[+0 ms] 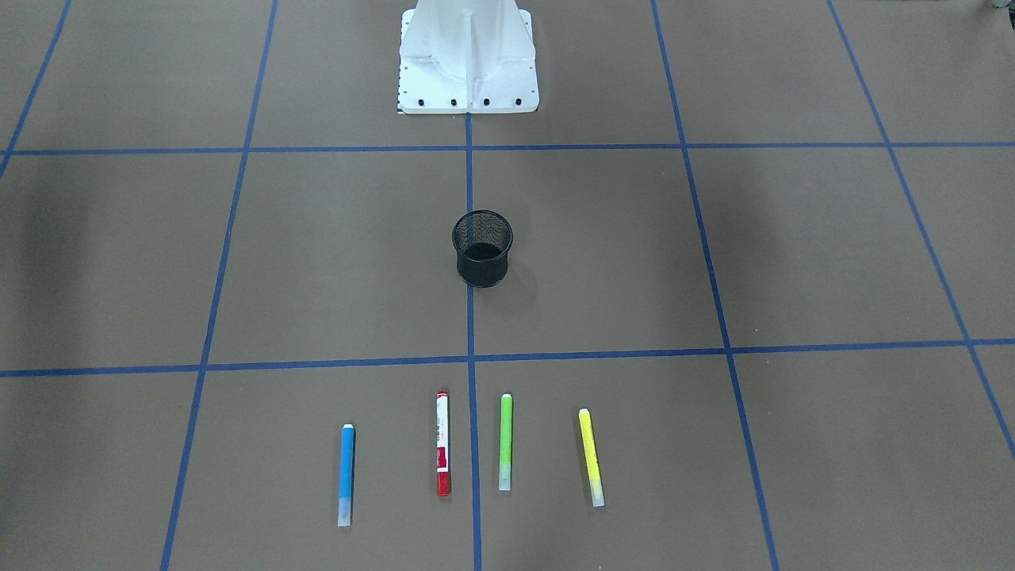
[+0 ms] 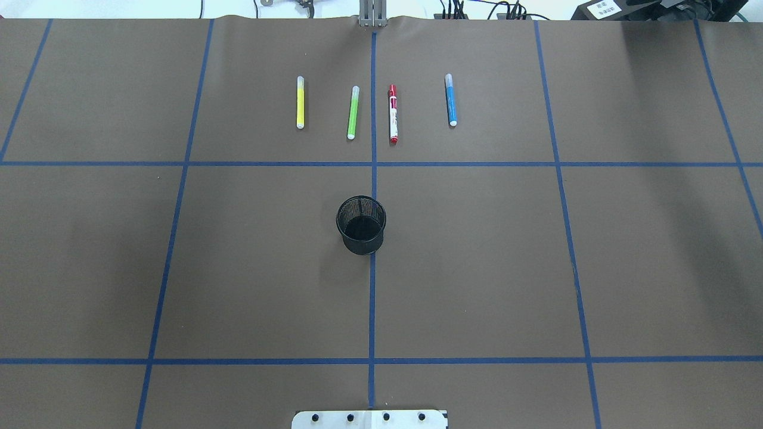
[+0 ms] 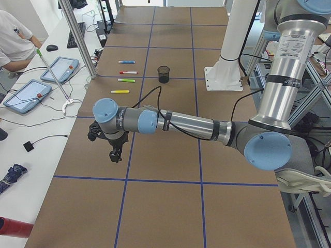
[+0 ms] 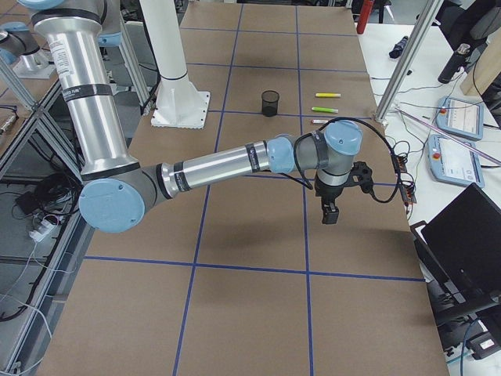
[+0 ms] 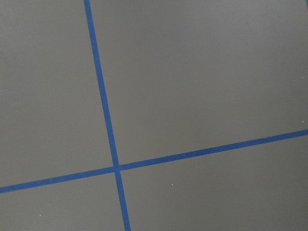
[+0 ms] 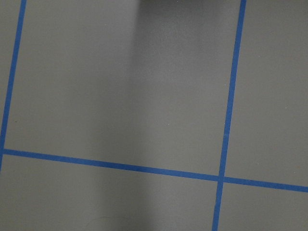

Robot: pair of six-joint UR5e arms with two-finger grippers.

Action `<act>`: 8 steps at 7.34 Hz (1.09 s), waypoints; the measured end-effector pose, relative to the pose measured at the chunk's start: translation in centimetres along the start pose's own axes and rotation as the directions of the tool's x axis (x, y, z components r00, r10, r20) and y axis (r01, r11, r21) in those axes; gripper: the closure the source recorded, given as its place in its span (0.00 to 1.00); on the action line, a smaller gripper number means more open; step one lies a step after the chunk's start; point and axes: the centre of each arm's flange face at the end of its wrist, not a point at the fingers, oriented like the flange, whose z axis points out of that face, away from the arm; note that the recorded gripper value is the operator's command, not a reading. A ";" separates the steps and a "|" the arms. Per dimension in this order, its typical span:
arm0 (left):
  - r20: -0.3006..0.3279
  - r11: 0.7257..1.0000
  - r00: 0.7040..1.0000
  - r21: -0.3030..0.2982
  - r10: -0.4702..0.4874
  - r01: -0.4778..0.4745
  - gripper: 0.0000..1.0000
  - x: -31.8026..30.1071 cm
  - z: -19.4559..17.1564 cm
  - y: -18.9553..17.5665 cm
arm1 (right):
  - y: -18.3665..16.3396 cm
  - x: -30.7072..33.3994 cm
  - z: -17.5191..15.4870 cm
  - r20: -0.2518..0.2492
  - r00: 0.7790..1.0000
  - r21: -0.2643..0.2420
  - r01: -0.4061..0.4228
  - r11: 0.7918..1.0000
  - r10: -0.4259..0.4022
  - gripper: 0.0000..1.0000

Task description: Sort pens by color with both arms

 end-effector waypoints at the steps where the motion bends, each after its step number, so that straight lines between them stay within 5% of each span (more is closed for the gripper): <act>1: -0.003 1.000 1.000 0.003 -0.008 0.008 0.00 -0.2 -0.1 0.3 | 0.1 -0.5 0.1 0.010 1.000 0.000 0.012 1.000 -0.012 0.00; 6: 0.014 0.999 1.000 0.030 -0.014 0.014 0.00 0.9 -1.4 1.8 | 5.7 -4.2 -0.6 0.035 0.995 0.024 0.094 0.995 -0.095 0.00; 8: 0.012 0.999 1.000 0.034 -0.009 0.008 0.00 1.2 -1.6 2.0 | 5.3 -5.2 -0.3 0.004 0.993 0.023 0.115 0.993 -0.115 0.00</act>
